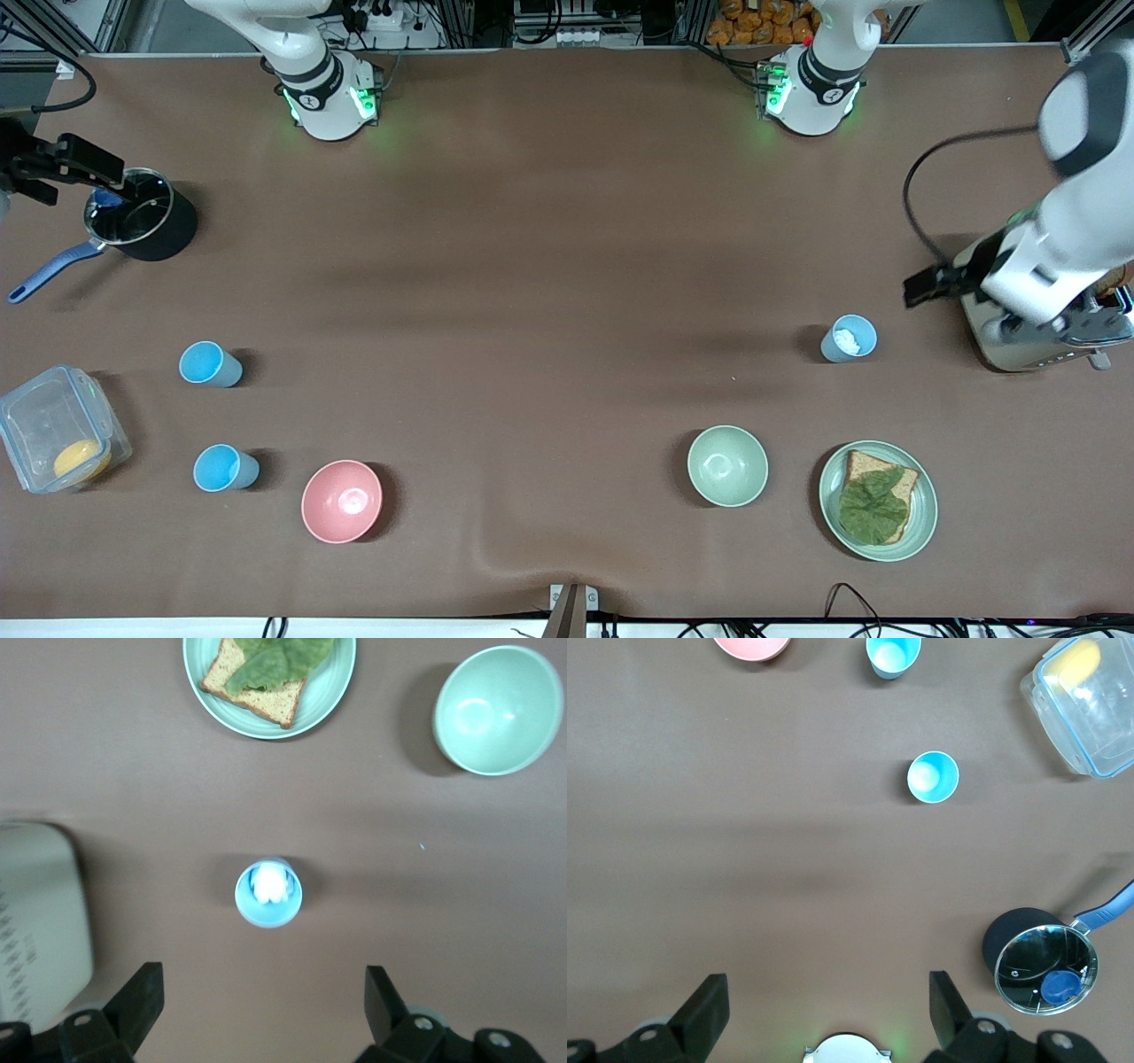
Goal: Stack blue cups with both arms
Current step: 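Reach the left gripper down to the blue cup holding tissue, then close the left gripper on the tissue cup and lift it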
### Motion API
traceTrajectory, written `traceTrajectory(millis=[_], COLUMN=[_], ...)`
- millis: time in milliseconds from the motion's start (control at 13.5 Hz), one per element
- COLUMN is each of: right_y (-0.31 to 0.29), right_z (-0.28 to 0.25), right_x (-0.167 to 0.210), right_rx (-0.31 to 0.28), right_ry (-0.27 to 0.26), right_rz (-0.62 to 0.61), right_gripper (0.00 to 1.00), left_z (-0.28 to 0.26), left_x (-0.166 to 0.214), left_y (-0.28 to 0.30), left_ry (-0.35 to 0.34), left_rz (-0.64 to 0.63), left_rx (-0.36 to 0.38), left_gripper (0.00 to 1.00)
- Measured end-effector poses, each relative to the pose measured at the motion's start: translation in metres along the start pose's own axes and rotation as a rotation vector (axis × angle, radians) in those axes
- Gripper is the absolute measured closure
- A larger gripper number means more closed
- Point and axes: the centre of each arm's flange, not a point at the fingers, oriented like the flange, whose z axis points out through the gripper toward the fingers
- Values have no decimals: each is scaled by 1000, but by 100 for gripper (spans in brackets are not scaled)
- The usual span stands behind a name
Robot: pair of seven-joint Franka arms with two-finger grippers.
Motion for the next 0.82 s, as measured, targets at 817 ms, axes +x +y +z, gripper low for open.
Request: traceTrajectory(millis=[817], right_y=[0], right_z=[1], right_x=[0], right_rx=[0], right_ry=[-3], right_rz=[0], right_gripper=[0], left_z=[204], left_x=[-2], left_y=[-53], left_ry=[-83], left_rz=[-63], left_rx=[-25], left_gripper=[0])
